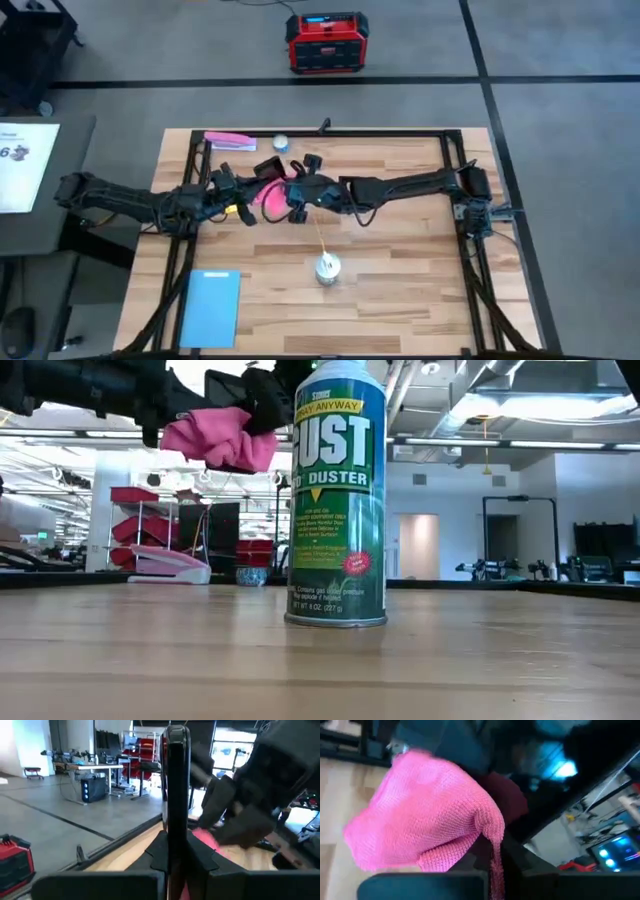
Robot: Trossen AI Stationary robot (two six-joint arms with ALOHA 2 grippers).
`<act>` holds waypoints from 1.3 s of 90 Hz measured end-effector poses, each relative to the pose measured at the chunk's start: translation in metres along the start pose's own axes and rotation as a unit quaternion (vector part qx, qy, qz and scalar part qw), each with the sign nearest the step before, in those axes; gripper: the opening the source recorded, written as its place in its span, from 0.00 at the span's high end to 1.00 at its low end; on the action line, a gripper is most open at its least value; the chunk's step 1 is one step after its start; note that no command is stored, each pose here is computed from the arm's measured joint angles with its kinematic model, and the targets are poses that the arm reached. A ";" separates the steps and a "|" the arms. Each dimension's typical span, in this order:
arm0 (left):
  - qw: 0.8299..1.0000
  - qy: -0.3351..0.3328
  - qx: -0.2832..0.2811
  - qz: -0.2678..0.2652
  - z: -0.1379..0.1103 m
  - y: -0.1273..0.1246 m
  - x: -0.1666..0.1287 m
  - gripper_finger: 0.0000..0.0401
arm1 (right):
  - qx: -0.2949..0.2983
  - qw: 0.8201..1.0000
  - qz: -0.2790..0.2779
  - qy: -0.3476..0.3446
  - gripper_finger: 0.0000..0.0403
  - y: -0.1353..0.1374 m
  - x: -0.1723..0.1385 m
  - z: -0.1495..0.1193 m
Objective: Apply microfiber cloth
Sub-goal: Wipe the front of the black cellphone with the pink microfiber cloth
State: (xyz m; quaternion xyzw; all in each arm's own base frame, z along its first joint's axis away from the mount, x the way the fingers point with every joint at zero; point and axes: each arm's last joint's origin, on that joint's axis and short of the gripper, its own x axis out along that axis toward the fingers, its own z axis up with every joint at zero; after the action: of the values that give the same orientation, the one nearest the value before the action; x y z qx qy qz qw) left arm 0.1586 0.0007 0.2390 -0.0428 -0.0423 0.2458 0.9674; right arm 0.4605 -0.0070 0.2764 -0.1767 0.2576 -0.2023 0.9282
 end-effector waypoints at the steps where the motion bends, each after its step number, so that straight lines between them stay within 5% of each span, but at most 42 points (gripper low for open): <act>1: 1.000 0.000 0.000 -0.001 0.000 0.000 0.000 0.97 | 0.001 1.000 0.001 0.002 1.00 0.001 0.001 -0.001; 51: 1.000 0.002 -0.010 0.006 0.000 -0.001 0.002 0.97 | -0.020 0.999 -0.025 -0.021 1.00 -0.024 0.005 0.017; 86: 1.000 0.023 0.004 -0.009 -0.005 -0.001 0.001 0.97 | -0.002 1.000 -0.015 0.014 1.00 -0.013 0.000 0.012; 117: 0.995 0.102 -0.003 0.015 -0.023 0.002 -0.001 0.98 | -0.018 0.999 -0.041 0.011 1.00 -0.017 -0.003 0.016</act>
State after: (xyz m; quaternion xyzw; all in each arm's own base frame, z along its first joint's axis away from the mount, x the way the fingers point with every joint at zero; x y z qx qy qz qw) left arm 0.1592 0.0001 0.2163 -0.0709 0.0568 0.2545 0.9628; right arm 0.4623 -0.0167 0.2981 -0.2019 0.2636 -0.2372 0.9129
